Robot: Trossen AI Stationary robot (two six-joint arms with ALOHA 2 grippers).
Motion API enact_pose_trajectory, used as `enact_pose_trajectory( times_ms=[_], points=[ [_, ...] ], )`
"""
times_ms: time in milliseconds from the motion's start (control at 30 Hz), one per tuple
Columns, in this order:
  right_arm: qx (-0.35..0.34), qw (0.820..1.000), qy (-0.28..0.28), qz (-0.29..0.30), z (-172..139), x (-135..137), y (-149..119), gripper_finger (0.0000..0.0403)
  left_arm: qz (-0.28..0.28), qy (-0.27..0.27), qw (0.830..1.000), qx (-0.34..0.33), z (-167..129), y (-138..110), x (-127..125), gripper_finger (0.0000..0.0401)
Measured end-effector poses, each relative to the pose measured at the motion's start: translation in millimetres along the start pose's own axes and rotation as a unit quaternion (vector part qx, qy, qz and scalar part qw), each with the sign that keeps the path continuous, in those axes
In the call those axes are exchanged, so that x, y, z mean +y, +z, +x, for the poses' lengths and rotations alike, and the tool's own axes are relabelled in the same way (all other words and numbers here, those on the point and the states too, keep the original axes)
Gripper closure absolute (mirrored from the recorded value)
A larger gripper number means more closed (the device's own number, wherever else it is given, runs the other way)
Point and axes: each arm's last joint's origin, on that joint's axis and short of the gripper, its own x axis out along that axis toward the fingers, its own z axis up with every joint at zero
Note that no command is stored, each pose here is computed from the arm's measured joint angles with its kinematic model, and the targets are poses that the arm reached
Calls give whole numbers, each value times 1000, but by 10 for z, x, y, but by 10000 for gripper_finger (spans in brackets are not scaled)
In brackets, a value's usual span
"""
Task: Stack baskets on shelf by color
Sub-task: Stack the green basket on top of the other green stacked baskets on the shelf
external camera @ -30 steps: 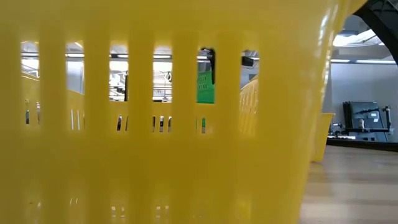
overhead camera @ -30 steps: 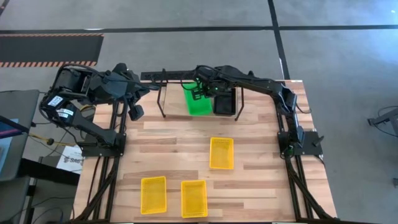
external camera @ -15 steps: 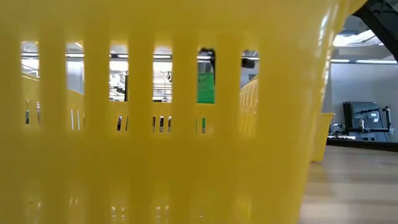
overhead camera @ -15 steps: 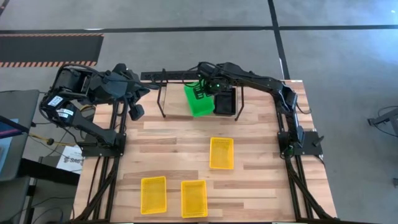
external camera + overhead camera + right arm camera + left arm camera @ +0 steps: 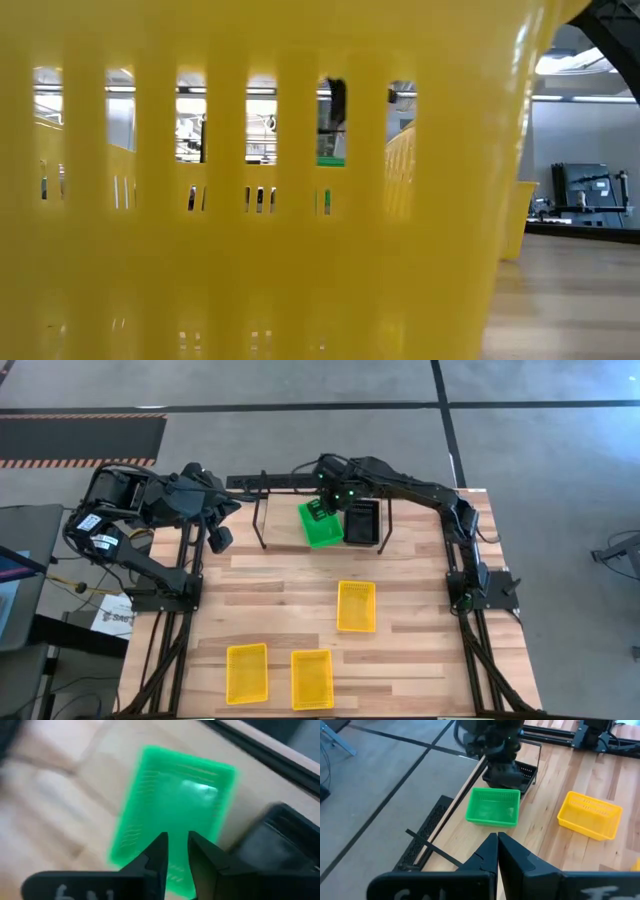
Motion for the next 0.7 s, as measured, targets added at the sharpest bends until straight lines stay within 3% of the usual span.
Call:
enact_pose_trajectory(
  times_ms=[133,233,300,467,700],
  points=[
    [45,990,62,-116,-212,328,-209,355,0,0,1000,0,-1,0,0,401],
    [95,975,34,-197,-280,516,-514,393,-1,0,1000,0,0,0,0,401],
    [132,960,-1,-246,-255,607,-709,395,-1,0,1000,0,0,0,0,401],
    [161,928,0,-335,143,873,-932,400,-1,0,1000,0,0,0,0,401],
    [179,916,-1,-359,692,907,-937,401,-4,-4,1000,1,1,0,-3,401]
  ],
)
